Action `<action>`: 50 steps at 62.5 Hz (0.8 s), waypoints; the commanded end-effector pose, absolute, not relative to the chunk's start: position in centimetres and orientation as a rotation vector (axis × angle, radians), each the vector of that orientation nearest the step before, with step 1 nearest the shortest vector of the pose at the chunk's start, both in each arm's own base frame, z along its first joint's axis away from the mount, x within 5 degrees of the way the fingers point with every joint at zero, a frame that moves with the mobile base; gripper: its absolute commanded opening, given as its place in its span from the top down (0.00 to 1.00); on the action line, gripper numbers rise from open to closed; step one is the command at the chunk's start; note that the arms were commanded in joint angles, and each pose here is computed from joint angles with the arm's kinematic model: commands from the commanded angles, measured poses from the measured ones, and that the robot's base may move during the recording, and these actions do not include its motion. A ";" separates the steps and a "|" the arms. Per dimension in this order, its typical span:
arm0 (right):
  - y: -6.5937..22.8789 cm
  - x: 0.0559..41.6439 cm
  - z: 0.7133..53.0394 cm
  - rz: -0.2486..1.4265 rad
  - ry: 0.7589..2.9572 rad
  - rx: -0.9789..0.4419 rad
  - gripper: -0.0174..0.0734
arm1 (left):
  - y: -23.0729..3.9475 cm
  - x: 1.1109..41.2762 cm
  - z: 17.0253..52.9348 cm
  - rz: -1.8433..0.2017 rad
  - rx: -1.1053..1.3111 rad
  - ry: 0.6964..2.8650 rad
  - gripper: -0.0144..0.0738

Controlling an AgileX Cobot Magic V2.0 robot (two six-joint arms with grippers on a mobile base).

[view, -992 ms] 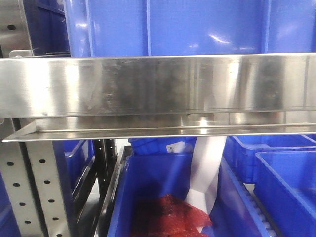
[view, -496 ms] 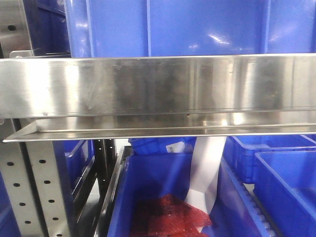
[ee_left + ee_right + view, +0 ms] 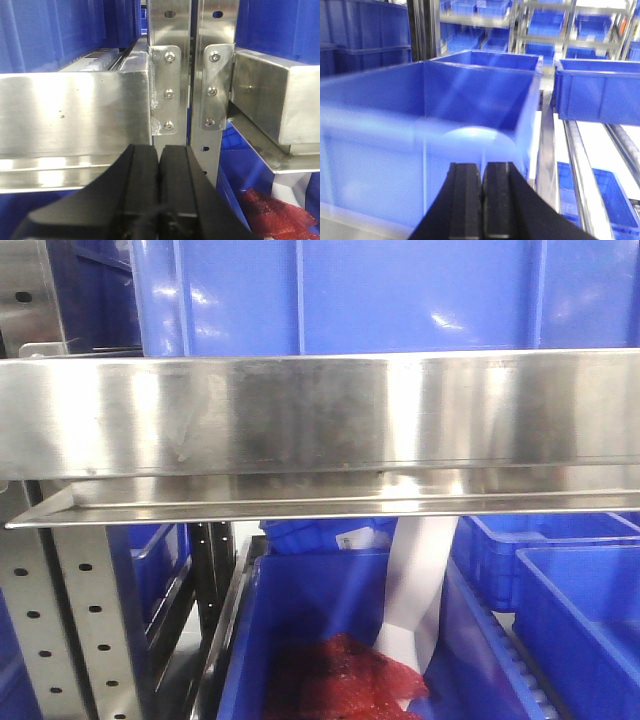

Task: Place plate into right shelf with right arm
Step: 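Open the right gripper and withdraw it from the bin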

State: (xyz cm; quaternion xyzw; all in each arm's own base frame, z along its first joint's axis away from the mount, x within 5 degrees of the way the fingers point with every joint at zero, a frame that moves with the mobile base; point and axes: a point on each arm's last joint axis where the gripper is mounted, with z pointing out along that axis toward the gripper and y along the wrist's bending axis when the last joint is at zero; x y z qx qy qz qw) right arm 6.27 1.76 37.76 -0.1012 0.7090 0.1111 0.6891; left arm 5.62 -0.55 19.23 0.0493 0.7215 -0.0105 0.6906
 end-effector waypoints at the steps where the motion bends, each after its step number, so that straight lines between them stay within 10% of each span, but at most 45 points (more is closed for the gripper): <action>1: 1.4 5.0 37.8 0.260 1.457 -0.222 0.78 | -0.4 5.6 19.8 -0.020 0.084 1.531 0.89; 50: 1.0 5.1 33.4 0.157 1.501 -0.187 0.78 | -0.4 5.6 19.8 -0.020 0.084 1.531 0.89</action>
